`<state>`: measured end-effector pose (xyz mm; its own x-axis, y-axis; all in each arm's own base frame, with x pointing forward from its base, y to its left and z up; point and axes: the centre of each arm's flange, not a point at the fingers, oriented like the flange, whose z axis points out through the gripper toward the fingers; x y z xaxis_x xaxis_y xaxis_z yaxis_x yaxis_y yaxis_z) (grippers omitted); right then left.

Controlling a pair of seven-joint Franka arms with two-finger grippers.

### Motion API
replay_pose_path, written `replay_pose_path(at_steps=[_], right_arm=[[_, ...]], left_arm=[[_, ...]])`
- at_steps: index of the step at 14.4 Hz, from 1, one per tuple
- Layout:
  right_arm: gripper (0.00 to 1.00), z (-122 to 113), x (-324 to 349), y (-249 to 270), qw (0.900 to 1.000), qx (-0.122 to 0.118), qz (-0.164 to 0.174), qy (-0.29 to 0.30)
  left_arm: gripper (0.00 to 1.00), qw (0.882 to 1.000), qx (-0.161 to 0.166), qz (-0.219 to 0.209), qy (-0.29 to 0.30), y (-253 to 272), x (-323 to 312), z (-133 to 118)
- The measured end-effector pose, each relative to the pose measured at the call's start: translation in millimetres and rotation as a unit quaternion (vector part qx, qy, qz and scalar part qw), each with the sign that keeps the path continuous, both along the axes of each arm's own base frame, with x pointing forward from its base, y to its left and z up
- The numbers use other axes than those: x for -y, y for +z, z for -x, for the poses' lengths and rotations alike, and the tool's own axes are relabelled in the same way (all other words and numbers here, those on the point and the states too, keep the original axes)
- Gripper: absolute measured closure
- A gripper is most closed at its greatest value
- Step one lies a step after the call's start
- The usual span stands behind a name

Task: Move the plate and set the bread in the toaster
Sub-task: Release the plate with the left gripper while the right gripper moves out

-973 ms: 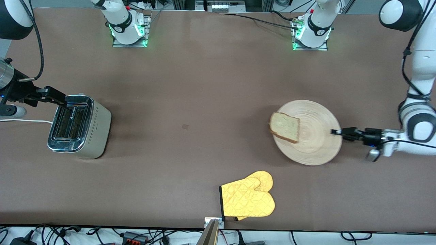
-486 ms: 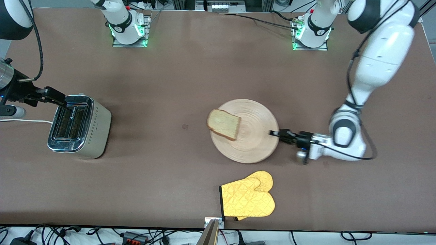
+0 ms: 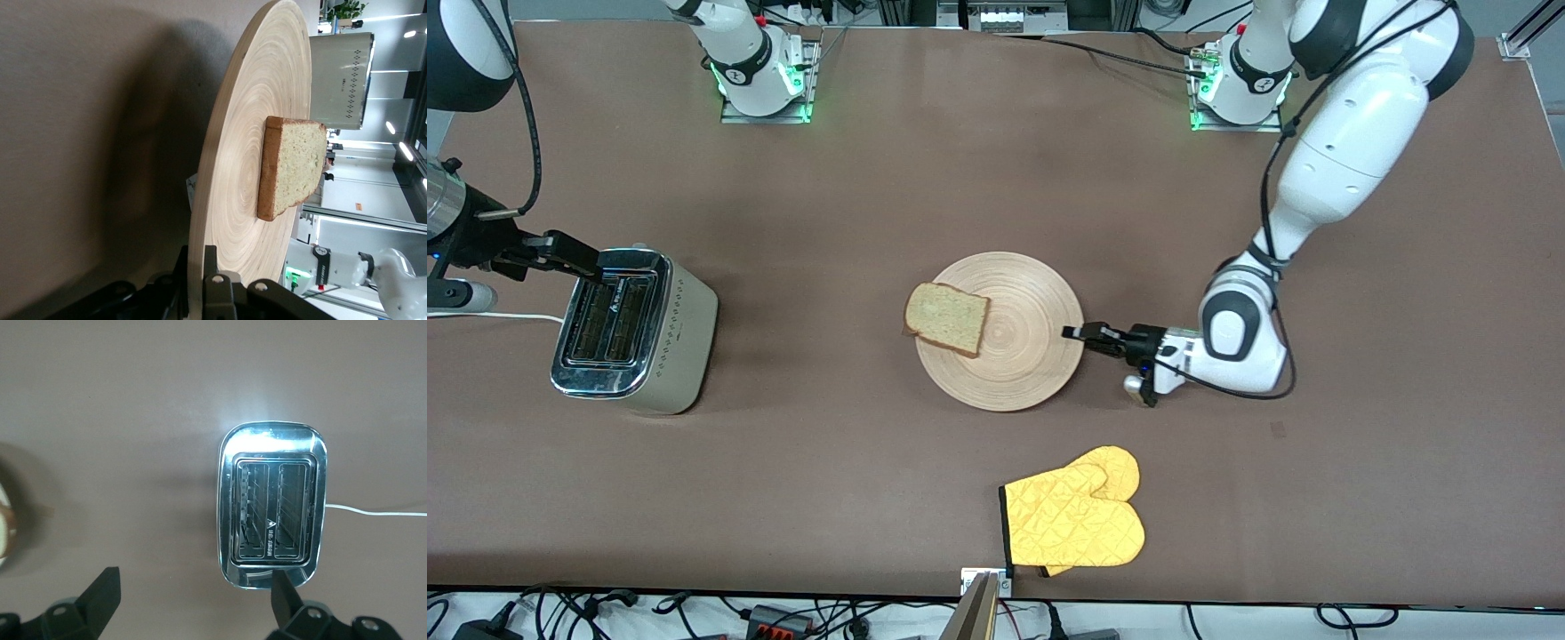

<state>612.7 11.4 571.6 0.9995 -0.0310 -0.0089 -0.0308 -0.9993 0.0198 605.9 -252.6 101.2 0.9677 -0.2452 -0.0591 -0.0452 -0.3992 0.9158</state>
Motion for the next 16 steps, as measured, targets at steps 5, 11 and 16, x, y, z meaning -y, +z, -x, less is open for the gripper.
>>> replay_pose_path(at_steps=[5, 11, 16], right_arm=[[0.0, 0.3, -0.4, -8.3, 1.0, -0.012, 0.0, 0.0], [0.0, -12.9, -16.7, -49.8, 0.997, -0.046, -0.06, -0.003], [0.0, -26.8, -41.9, -81.5, 0.982, -0.065, -0.175, -0.024]], left_arm=[[0.77, 1.0, -0.01, -0.009, 0.011, -4.7, 26.5, 11.7], [0.19, 0.999, 0.02, -0.02, -0.016, 32.1, -31.6, -15.4], [0.0, 0.979, 0.086, -0.114, -0.145, 114.2, -153.4, -47.6]])
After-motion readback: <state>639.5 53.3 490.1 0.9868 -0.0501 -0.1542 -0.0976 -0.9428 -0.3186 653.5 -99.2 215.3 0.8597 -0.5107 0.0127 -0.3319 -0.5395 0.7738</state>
